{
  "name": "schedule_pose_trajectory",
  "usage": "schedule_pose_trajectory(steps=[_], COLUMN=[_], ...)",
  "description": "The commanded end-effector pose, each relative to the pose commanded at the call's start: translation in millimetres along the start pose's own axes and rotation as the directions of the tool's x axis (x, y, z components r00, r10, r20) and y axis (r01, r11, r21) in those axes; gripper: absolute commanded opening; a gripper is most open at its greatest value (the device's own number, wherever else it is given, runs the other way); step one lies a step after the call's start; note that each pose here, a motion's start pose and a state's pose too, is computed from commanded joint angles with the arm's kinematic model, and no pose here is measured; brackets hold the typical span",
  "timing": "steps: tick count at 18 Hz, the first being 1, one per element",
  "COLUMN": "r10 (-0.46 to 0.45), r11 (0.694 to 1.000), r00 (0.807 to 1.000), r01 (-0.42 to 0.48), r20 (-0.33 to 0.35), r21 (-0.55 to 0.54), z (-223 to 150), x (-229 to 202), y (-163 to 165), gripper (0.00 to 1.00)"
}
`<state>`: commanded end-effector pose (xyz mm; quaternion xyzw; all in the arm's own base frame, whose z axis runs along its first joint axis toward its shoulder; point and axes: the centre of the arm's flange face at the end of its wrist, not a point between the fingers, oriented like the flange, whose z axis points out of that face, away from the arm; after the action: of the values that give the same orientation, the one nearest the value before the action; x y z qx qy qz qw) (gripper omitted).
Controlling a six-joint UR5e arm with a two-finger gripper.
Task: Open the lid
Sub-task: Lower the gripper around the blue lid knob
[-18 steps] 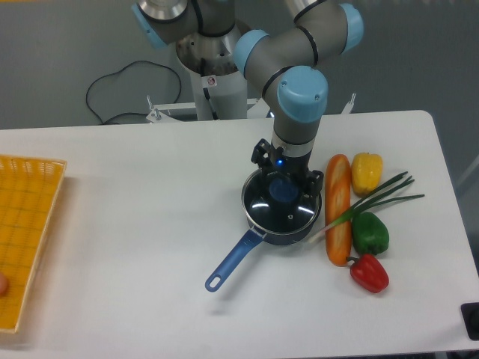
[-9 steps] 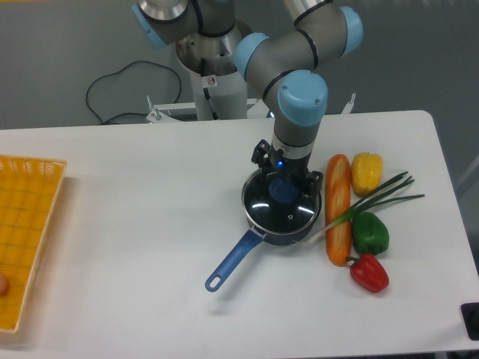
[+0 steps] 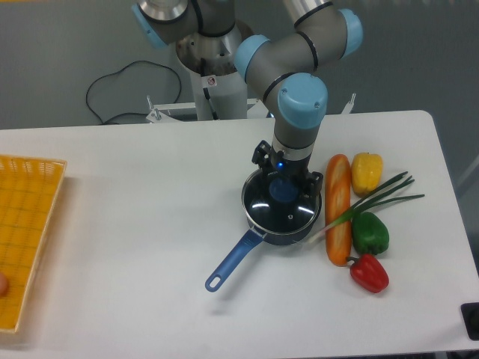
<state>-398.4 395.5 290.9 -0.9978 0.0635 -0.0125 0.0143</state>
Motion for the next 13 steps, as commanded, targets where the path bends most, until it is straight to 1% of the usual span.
schedule_pose_trajectory(steps=[13], r10=[0.0], r11=[1.0], r00=[1.0], r01=[0.0], r20=[0.004], r21=[0.002], z=[3.0], x=[-2.5], y=[-3.7], gripper=[0.98])
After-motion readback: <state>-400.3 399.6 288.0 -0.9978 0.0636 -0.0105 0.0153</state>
